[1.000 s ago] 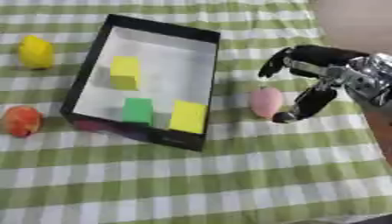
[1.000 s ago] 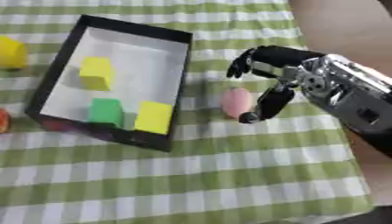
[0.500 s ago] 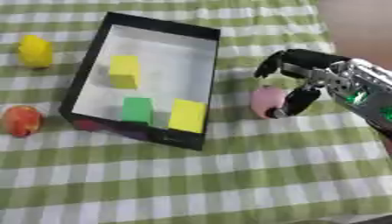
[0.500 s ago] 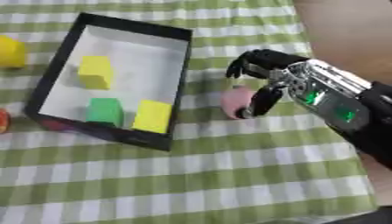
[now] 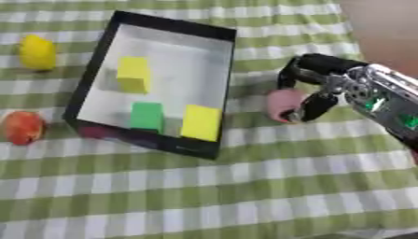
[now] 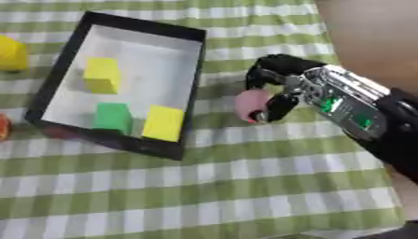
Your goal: Pick up objects on the table and place them in the box.
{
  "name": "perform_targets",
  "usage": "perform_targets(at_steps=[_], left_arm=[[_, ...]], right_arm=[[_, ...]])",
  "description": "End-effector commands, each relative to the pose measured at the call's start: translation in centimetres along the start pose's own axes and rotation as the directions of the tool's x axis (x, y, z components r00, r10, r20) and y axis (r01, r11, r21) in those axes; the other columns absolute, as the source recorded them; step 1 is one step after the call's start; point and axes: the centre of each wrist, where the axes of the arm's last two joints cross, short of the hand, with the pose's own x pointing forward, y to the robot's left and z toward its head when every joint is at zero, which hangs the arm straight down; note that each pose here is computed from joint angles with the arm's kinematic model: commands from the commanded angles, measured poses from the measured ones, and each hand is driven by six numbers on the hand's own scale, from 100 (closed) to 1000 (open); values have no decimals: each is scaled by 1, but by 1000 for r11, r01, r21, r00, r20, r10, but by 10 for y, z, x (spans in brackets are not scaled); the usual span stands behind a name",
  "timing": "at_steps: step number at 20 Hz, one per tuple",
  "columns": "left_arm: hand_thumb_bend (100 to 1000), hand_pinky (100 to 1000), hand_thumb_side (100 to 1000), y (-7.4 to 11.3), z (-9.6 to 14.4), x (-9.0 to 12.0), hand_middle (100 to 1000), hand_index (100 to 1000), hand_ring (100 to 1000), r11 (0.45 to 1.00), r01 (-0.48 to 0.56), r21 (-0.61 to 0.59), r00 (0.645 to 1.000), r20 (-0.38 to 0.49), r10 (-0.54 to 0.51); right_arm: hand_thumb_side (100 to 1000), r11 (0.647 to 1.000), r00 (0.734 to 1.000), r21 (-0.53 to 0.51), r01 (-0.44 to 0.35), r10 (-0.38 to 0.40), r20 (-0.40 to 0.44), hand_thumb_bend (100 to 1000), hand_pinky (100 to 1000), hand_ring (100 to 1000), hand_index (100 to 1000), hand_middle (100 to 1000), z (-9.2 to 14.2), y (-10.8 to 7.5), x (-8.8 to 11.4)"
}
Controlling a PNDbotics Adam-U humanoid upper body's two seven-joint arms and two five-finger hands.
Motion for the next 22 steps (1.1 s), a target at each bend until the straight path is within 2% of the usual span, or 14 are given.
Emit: perform_targets(at_steps=[1,6,10,11,12,16,20,21,22], left_arm=[[845,761,645,2,-5,8,730,864,735,1000,10,-7,999,30,-9],[845,761,644,4,-5,8,730,865,735,1000,17,-3,999,31,-17],[844,761,645,4,-5,8,731,865,736,1000,24,-10,999,33,-24],[843,760,645,5,-5,8,731,864,736,1000,28,-13,999,33,-27],[843,761,644,5,-6,8,731,865,736,999,32,-15,999,34,-32],[844,760,644,8,-6,8,731,865,737,999,48,-19,998,35,-47],[844,760,644,10,-6,8,731,865,737,998,61,-20,997,37,-61],[842,760,647,11,-6,7,731,865,737,998,65,-19,997,37,-64],[843,760,644,12,-6,7,731,865,737,998,67,-18,997,37,-67]], right_arm=[[100,999,999,-41,-32,34,34,404,784,644,515,423,19,-20,7],[100,997,998,-59,-42,45,54,380,782,645,529,434,40,-40,15],[100,988,991,-121,-96,106,77,381,783,644,538,441,49,-68,16],[100,983,987,-145,-117,131,92,246,785,645,539,445,51,-78,18],[100,977,981,-166,-137,156,113,383,785,645,540,444,53,-88,21],[100,955,950,-223,-196,241,197,387,790,646,548,451,56,-121,43],[100,955,916,-161,-251,288,281,392,802,651,551,455,52,-138,74],[100,953,904,-144,-266,299,306,347,803,652,552,455,51,-143,83],[100,951,894,-135,-280,309,325,390,804,652,553,456,51,-148,93]])
